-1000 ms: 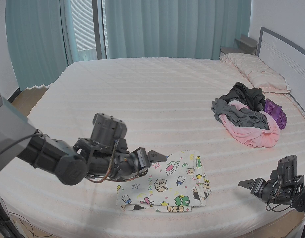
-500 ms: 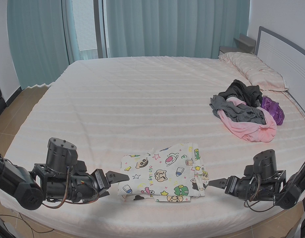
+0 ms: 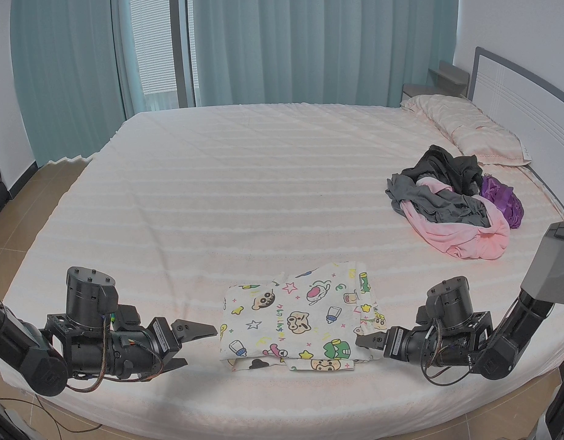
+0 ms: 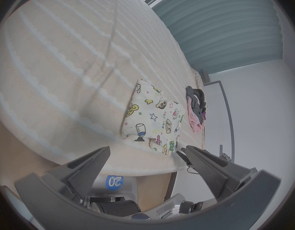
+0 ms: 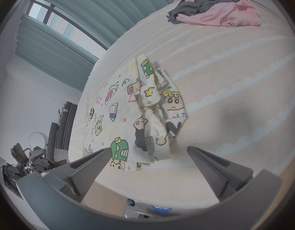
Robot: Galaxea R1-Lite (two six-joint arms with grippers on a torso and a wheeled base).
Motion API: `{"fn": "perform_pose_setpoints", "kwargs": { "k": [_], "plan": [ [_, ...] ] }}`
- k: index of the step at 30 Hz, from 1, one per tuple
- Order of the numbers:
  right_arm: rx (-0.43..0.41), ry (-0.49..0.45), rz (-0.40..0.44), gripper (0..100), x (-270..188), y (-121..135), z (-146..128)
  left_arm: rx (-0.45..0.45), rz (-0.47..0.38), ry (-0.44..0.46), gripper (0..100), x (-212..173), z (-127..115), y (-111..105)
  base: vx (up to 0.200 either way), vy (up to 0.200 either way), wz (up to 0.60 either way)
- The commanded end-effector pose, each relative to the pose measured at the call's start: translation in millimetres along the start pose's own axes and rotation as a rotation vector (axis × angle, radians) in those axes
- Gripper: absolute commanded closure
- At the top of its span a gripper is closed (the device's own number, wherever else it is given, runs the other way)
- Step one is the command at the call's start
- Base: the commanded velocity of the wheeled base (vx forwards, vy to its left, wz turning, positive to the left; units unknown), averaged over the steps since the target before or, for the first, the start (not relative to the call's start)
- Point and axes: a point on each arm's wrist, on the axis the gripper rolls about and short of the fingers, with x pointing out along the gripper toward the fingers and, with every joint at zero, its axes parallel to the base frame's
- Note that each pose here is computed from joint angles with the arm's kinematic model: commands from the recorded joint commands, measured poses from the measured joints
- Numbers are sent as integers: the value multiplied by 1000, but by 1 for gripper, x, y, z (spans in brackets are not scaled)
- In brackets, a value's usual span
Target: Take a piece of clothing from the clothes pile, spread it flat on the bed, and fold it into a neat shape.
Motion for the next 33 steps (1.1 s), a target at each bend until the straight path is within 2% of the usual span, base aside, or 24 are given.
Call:
{"fn": "perform_pose_setpoints", "kwargs": {
  "k": [1,12,13,27,33],
  "plan": [
    [2,12,-11,0,5,-2,-2,-13,27,15,0,5,-1,6,0,0,0],
    [0,14,-13,0,6,-2,-2,-21,41,25,0,7,-2,9,0,0,0],
    [1,13,-14,100,6,-3,-2,-21,41,25,0,7,-2,9,0,0,0],
    [22,4,-50,100,1,-13,2,-21,41,25,0,7,-2,9,0,0,0],
    [15,-21,-41,100,-18,-13,2,-19,40,24,0,7,-2,8,0,0,0]
  ]
}}
